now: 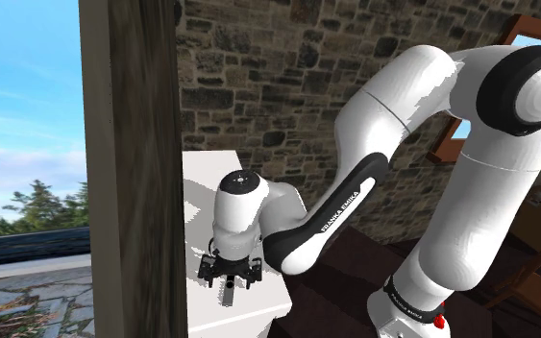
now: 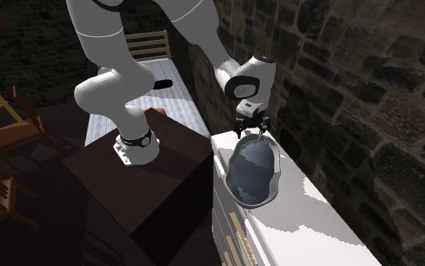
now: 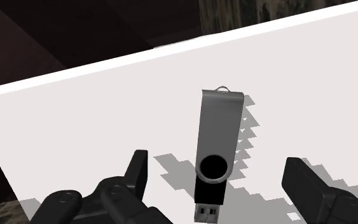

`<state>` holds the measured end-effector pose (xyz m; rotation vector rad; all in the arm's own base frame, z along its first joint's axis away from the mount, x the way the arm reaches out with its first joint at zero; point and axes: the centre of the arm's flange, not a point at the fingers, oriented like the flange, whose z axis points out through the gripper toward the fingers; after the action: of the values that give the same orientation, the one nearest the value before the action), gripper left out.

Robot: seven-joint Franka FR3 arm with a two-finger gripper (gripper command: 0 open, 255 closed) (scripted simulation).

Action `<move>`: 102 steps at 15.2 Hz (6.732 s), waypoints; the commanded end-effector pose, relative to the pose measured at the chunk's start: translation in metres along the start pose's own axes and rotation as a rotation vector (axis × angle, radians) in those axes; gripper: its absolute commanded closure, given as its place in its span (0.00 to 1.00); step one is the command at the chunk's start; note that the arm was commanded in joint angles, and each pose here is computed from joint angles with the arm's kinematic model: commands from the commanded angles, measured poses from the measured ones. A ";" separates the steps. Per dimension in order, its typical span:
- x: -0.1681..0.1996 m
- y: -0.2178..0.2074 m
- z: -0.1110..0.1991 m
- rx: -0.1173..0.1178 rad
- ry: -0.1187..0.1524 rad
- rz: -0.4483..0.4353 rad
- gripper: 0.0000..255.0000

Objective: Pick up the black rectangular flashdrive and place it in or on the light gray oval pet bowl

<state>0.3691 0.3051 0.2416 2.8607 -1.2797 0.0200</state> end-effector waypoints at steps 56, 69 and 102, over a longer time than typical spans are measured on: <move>0.069 0.011 -0.163 0.000 0.001 -0.001 1.00; 0.185 0.030 -0.141 0.000 0.001 -0.001 1.00; 0.184 0.030 -0.140 0.000 0.001 -0.001 0.00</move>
<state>0.4683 0.1501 0.3843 2.8612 -1.2789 0.0216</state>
